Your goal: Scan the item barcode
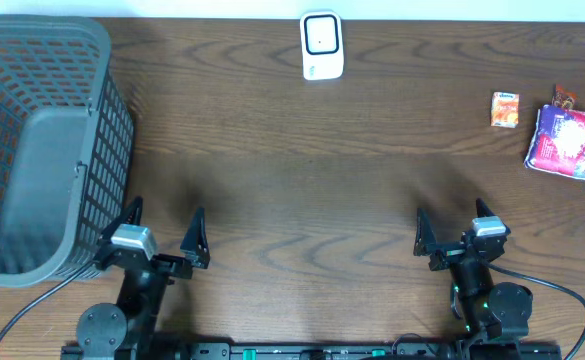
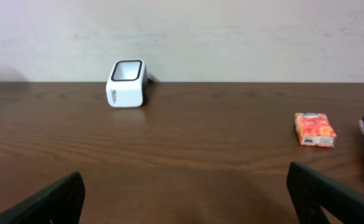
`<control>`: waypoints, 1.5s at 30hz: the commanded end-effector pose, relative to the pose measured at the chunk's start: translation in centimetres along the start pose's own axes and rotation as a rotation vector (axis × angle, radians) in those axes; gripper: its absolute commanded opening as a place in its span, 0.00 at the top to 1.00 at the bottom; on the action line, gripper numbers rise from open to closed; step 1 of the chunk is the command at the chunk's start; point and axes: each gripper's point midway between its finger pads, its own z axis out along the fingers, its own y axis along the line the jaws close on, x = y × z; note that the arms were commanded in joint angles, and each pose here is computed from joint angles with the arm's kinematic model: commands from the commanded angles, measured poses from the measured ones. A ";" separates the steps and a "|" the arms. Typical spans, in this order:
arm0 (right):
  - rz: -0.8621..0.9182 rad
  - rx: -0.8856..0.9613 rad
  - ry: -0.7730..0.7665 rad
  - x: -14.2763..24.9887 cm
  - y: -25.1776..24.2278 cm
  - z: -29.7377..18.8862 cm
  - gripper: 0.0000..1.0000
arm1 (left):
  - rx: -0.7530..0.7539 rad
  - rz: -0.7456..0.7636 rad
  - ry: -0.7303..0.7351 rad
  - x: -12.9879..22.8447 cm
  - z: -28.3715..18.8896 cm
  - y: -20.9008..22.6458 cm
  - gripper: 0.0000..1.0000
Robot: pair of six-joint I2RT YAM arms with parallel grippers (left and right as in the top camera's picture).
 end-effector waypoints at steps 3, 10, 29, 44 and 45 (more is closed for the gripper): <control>-0.009 -0.003 0.000 0.1 0.1 0.0 0.01 | -0.016 0.022 -0.023 0.7 0.5 0.7 0.02; -0.009 -0.003 0.000 0.1 0.1 0.0 0.01 | -0.023 0.026 -0.041 1.7 1.1 1.2 0.02; -0.009 -0.003 0.000 0.1 0.1 0.0 0.01 | -0.053 0.047 -0.140 3.1 1.9 2.6 0.02; -0.009 -0.003 0.000 0.1 0.1 0.0 0.01 | -0.134 0.045 0.074 8.4 2.0 4.4 0.02; -0.009 -0.003 0.000 0.1 0.1 0.0 0.01 | -0.140 0.043 0.085 8.6 1.9 4.5 0.02</control>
